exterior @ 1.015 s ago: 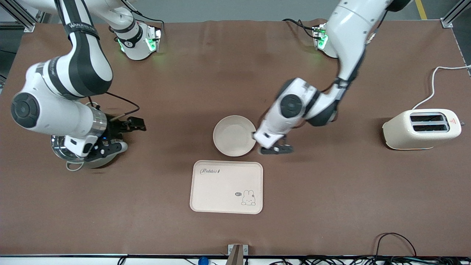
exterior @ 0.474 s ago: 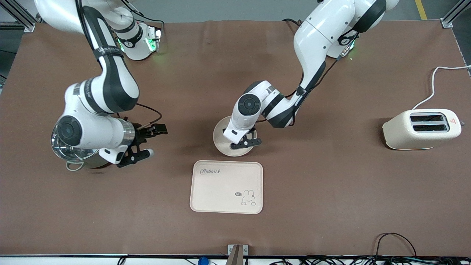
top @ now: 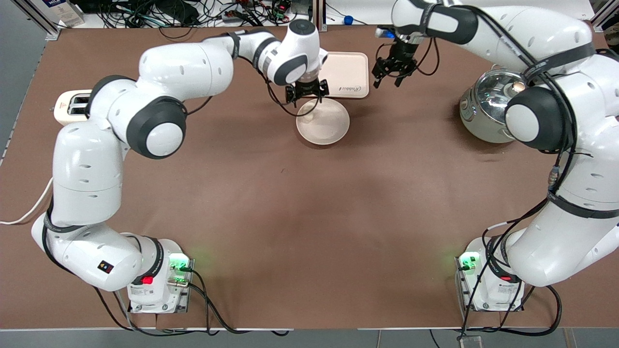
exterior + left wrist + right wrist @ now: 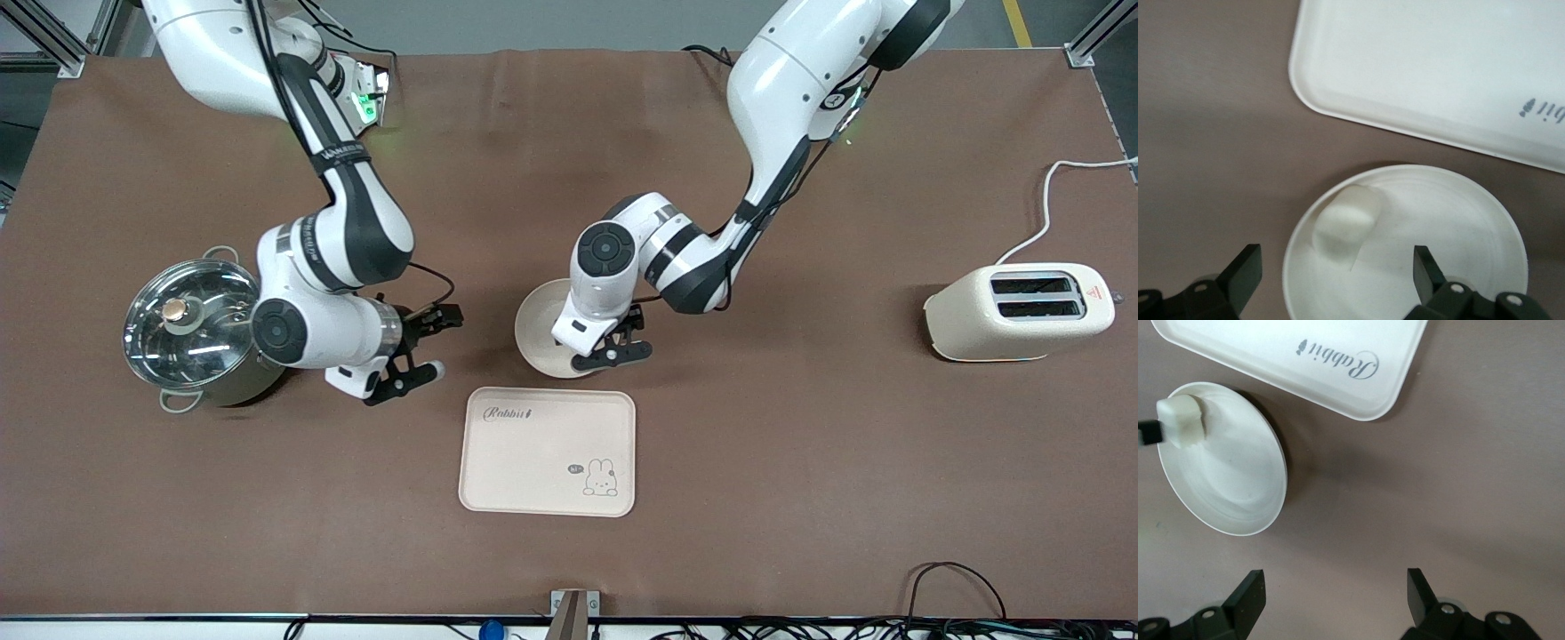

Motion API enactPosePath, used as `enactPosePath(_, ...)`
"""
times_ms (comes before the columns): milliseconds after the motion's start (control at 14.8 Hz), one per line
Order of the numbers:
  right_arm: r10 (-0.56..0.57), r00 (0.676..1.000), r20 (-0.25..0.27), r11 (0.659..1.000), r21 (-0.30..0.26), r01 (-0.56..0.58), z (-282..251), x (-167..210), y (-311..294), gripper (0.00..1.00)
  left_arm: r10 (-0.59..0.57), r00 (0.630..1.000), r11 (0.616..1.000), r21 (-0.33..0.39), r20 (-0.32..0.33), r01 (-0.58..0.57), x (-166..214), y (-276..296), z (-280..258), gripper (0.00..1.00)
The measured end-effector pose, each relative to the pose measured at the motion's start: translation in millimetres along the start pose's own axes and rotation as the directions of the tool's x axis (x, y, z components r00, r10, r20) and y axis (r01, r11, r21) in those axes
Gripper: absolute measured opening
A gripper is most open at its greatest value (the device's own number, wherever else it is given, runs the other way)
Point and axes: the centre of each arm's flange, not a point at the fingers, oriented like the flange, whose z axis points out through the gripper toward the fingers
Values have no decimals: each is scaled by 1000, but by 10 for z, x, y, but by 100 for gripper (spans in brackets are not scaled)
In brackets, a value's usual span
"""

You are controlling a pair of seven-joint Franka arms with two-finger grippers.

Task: Place bun in plate and plate on tray
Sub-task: 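Withdraw the left gripper while the right gripper reaches the plate rim, then grasp the plate rim with the right gripper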

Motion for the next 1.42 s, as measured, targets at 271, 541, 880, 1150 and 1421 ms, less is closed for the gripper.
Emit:
enactPosePath(271,-19,1000,13,1000,-6,19,172,26,-145,91,116,993,991,70,-8,-115,605,-776,-954,100)
enactPosePath(541,-41,999,-11,999,21,41,499,86,-550,78,230,972,970,87,-49,-226,1414,-2349,-2054,100)
enactPosePath(880,-10,999,-49,998,55,13,1147,223,-721,72,262,964,965,35,-48,-260,1604,-3808,-2936,100)
enactPosePath(1150,6,999,-42,999,51,-4,1309,283,-622,71,259,965,965,51,-53,-256,1050,-3898,-3715,100)
enactPosePath(1421,38,998,-51,995,90,-34,1409,351,-609,65,249,967,967,59,-49,-246,921,-3950,-3873,100)
